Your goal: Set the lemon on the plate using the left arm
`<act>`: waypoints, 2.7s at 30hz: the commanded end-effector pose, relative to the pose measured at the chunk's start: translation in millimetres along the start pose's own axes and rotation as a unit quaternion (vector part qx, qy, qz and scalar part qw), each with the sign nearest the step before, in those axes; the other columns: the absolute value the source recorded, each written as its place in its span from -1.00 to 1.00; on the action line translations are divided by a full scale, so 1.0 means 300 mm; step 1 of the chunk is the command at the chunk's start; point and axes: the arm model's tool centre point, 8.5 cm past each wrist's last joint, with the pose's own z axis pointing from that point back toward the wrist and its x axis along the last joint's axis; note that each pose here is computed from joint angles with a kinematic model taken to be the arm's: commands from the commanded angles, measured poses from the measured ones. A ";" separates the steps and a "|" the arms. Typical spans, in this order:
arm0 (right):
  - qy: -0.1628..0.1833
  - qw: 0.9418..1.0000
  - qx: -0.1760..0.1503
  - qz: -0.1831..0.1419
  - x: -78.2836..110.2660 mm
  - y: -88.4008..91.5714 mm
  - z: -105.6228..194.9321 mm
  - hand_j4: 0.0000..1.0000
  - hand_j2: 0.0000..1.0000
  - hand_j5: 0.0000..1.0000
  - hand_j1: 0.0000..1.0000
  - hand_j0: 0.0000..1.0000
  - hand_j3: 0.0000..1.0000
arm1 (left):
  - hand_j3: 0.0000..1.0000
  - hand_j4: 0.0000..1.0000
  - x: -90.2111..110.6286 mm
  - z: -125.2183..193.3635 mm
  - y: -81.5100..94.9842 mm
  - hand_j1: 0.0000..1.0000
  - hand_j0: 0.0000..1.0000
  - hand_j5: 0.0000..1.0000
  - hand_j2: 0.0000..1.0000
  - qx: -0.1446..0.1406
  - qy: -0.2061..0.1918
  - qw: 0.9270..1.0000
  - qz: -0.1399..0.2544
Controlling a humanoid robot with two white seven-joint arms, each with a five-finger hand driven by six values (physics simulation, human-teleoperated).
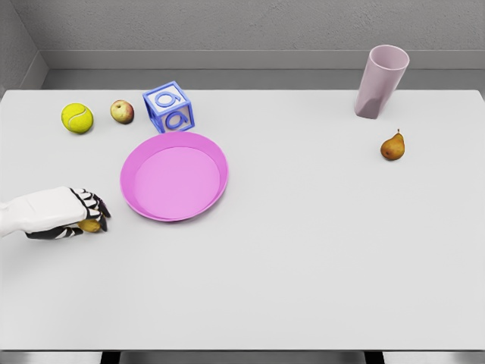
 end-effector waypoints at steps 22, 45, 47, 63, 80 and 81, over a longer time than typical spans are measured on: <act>0.000 1.000 0.000 0.000 0.000 0.000 0.000 1.00 1.00 1.00 1.00 1.00 1.00 | -0.11 -0.11 -0.042 0.053 0.108 -0.11 -0.11 -0.11 -0.11 0.034 0.023 0.999 -0.018; 0.000 1.000 0.000 0.000 0.000 0.000 0.000 1.00 1.00 1.00 1.00 1.00 1.00 | -0.11 -0.11 0.075 -0.126 0.239 -0.11 -0.11 -0.11 -0.11 0.107 -0.042 0.993 -0.026; 0.000 1.000 0.000 0.000 0.000 0.000 0.000 1.00 1.00 1.00 1.00 1.00 1.00 | -0.11 -0.11 0.085 -0.141 0.246 -0.11 -0.11 -0.11 -0.11 0.114 -0.047 0.992 -0.024; 0.000 1.000 0.000 0.000 0.000 0.000 0.000 1.00 1.00 1.00 1.00 1.00 1.00 | -0.03 -0.03 0.134 -0.232 0.316 -0.03 -0.03 -0.03 -0.03 0.149 -0.074 0.986 -0.024; 0.000 1.000 0.000 0.000 0.000 0.000 0.000 1.00 1.00 1.00 1.00 1.00 1.00 | 1.00 1.00 0.007 -0.099 0.339 1.00 1.00 1.00 1.00 0.186 -0.012 0.982 -0.002; 0.000 1.000 0.000 0.000 0.000 0.000 0.000 1.00 1.00 1.00 1.00 1.00 1.00 | 1.00 1.00 -0.002 -0.084 0.315 1.00 1.00 1.00 1.00 0.188 -0.005 0.982 0.007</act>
